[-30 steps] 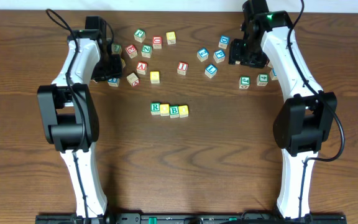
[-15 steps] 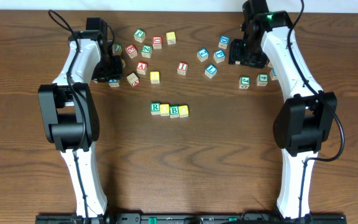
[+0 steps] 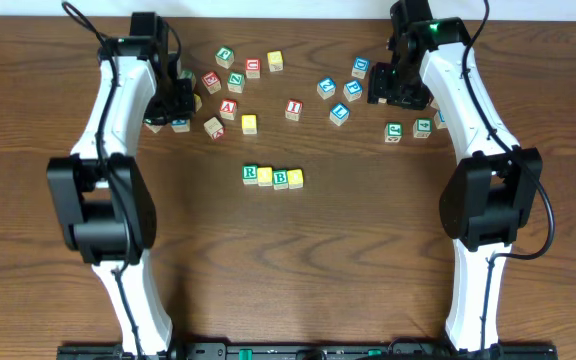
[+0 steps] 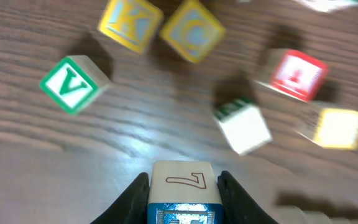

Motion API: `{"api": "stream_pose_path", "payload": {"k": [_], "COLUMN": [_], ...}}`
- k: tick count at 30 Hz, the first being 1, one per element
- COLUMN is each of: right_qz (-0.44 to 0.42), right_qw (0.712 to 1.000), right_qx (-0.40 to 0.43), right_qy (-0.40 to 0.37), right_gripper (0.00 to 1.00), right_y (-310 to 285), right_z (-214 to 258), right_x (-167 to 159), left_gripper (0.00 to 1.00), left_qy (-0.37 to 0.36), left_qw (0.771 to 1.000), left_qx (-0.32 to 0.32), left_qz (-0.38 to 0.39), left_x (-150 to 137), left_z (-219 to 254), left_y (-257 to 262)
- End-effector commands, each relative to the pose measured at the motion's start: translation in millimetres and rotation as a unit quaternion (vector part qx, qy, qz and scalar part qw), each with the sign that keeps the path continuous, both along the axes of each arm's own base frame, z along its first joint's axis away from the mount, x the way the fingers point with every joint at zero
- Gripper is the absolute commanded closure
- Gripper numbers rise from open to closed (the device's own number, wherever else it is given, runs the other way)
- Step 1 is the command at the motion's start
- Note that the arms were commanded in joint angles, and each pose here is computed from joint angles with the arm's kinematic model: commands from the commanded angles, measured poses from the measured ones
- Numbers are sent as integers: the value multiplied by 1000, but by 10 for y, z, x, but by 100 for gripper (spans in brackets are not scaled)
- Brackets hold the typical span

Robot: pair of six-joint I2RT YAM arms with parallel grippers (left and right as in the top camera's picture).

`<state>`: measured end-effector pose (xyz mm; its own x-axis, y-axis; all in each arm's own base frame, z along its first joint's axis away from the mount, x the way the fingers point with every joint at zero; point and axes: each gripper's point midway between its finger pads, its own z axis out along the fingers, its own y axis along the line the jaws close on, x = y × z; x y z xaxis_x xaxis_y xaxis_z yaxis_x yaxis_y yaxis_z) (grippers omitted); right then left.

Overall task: Spell out ROBOT
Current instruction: 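Carry the blue T block and set it right of the second O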

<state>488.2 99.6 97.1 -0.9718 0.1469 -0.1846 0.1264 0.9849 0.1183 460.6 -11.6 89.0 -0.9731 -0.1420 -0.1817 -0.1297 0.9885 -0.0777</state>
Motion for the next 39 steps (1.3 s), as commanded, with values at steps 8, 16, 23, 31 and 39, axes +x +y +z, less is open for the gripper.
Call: {"api": "stream_pose_path", "payload": {"k": [8, 16, 23, 31, 39], "right_qz": [-1, -38, -71, -78, -73], "right_qw": [1000, 999, 997, 997, 997], "right_qx": [-16, -16, -15, -17, -18], "right_qy": [1, 2, 10, 23, 28], "right_gripper": [34, 34, 34, 34, 34], "right_y": [-102, -459, -795, -906, -906], "right_z": [-10, -8, -18, -28, -33], "right_x": [2, 53, 41, -17, -47], "left_gripper": [72, 72, 71, 71, 71], "left_qy": [9, 11, -15, -38, -32], "left_qw": [998, 997, 994, 996, 996], "left_qx": [-16, -31, -30, 7, 35], "left_qz": [-52, -70, -103, -84, -69], "left_x": [-270, -543, -734, -900, -969], "left_z": [152, 158, 167, 149, -52], "left_y": [-1113, -1907, -2492, -2733, -2781]}}
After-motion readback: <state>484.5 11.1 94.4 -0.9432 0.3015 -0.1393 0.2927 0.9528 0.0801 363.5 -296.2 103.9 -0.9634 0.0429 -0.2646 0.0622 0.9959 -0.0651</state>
